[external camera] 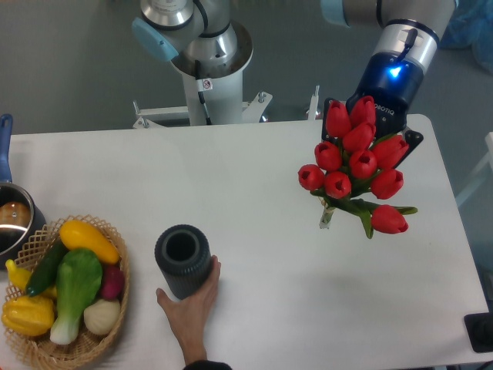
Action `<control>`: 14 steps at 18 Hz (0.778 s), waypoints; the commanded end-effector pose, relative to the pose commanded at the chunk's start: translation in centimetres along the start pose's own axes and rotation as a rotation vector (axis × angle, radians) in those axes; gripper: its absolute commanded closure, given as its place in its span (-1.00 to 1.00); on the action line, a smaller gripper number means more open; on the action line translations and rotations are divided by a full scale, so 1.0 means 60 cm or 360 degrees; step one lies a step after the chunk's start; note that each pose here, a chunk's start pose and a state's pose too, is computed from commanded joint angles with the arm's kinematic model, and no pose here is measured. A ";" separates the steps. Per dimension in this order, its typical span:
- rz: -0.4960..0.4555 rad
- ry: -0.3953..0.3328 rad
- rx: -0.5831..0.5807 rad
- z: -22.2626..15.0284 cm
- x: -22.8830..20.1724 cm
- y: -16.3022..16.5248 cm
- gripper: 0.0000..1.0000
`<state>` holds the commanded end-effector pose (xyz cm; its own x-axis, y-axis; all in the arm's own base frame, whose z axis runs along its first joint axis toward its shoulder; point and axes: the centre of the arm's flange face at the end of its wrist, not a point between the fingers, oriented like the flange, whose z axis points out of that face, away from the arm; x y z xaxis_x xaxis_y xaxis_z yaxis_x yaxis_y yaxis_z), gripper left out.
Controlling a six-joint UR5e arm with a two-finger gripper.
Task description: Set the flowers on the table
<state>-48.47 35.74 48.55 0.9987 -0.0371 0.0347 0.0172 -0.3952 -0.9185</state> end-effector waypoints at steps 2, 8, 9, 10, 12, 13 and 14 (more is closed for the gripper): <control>0.0000 0.0006 -0.0001 0.003 0.003 0.001 -0.03; 0.0005 -0.0008 -0.0015 0.000 0.000 0.002 -0.02; 0.0013 -0.0016 -0.0032 0.001 -0.002 0.003 -0.02; 0.0017 -0.0031 -0.0051 0.000 -0.004 0.002 -0.02; 0.0025 -0.0062 -0.0108 -0.001 -0.005 0.005 -0.02; 0.0038 -0.0081 -0.0138 0.000 -0.007 0.005 -0.02; 0.0048 -0.0099 -0.0172 0.001 -0.012 0.007 -0.02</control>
<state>-49.17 35.64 48.12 0.9998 0.0052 -0.0199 -0.0148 -0.4912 -0.8709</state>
